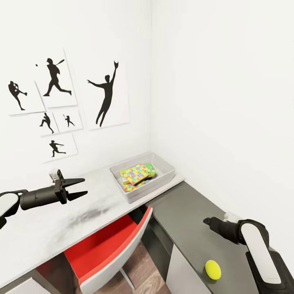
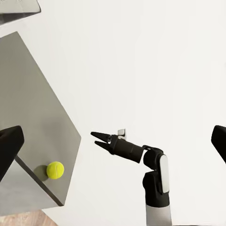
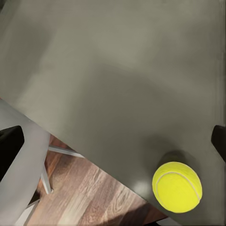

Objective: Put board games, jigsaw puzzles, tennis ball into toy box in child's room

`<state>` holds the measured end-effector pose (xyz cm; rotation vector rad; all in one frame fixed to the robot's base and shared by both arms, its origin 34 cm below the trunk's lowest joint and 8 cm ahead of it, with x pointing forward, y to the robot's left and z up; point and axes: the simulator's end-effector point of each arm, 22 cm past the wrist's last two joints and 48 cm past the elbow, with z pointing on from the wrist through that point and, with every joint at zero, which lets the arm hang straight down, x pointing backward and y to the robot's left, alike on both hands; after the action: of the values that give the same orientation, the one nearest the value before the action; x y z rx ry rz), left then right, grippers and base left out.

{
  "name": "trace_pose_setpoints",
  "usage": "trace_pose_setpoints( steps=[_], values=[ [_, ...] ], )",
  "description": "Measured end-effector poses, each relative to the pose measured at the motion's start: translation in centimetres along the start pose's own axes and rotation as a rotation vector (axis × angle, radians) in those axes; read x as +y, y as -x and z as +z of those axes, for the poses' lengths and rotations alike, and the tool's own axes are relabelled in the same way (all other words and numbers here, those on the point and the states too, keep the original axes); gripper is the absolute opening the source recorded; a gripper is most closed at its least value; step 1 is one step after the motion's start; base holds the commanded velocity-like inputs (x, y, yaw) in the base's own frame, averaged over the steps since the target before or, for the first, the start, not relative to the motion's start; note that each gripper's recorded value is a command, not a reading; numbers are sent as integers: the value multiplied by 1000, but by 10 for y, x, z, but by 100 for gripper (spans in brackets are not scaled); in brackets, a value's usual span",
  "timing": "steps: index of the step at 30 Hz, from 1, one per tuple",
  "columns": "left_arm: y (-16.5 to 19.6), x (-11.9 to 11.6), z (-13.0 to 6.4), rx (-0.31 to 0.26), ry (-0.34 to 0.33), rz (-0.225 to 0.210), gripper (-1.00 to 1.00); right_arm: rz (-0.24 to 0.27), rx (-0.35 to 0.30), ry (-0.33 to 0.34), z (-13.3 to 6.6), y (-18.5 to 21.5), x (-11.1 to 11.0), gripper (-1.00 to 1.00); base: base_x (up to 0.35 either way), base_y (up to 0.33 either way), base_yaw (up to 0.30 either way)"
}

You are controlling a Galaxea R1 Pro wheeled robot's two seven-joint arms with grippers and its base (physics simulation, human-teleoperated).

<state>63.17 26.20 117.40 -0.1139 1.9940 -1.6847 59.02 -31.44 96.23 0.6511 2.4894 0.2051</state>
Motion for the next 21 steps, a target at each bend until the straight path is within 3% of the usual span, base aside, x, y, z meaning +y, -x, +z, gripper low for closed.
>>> trace_pose_setpoints(
  steps=[21],
  values=[
    [2, -17, -5, -11, -11, 28, 100, -3, -29, -53, -14, 10, -9, 100, -8, 0, 52]
  ],
)
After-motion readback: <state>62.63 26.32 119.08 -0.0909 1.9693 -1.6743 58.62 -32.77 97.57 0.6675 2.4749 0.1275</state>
